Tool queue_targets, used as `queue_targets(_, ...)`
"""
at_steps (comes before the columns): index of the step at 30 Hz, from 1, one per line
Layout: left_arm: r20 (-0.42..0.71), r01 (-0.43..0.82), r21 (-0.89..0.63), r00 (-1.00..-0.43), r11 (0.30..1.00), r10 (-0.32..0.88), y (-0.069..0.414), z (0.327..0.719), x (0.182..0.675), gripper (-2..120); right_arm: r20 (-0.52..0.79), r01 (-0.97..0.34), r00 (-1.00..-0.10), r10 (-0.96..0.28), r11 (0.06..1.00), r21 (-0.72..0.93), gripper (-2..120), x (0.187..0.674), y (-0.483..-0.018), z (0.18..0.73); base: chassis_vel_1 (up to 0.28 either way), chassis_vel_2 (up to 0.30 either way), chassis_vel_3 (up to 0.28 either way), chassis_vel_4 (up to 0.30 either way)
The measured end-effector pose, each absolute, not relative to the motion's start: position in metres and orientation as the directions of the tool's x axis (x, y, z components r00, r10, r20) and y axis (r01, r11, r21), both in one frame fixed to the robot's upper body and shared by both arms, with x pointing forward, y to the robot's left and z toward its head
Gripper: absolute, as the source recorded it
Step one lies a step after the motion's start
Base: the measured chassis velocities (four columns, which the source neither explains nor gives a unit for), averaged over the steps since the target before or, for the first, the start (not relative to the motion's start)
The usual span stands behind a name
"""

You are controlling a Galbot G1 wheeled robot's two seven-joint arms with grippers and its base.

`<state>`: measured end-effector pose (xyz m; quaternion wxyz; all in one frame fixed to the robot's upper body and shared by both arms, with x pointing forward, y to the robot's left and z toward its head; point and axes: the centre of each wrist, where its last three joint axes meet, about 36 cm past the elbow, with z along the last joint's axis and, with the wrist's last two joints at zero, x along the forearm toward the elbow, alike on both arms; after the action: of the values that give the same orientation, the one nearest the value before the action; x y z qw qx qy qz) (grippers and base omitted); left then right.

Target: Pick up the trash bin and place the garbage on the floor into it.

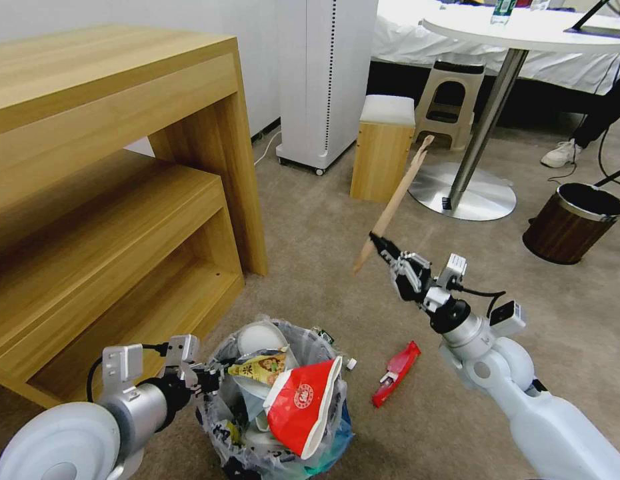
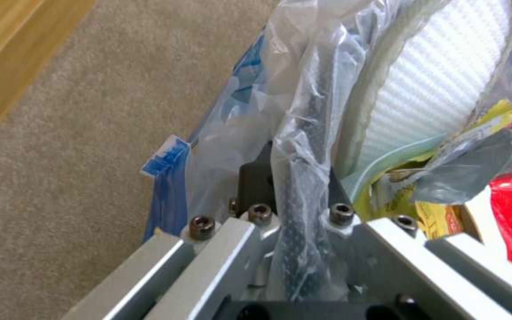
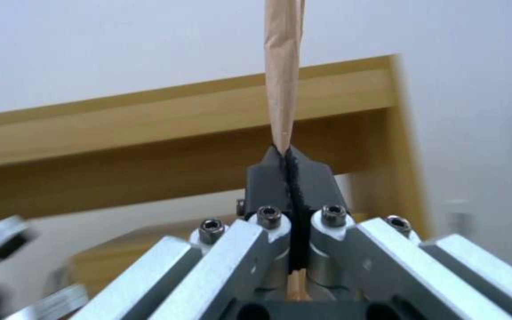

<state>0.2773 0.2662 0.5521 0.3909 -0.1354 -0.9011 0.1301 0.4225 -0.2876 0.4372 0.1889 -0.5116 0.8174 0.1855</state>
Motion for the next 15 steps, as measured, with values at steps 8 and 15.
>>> queue_targets(8,0.672,0.141,-0.353,-0.649,0.925,0.355,0.264,0.547,0.280,1,-0.469,-0.978,-0.193,-0.862,0.206,0.024,0,0.436,-0.291,0.432,0.000,0.000,0.000,0.000)
queue_targets(15,0.672,0.149,-0.373,-0.638,0.916,0.377,0.262,0.541,0.284,1,-0.439,-0.996,-0.066,-0.896,0.085,-0.024,0,0.446,-0.283,0.427,0.000,0.000,0.000,0.000)
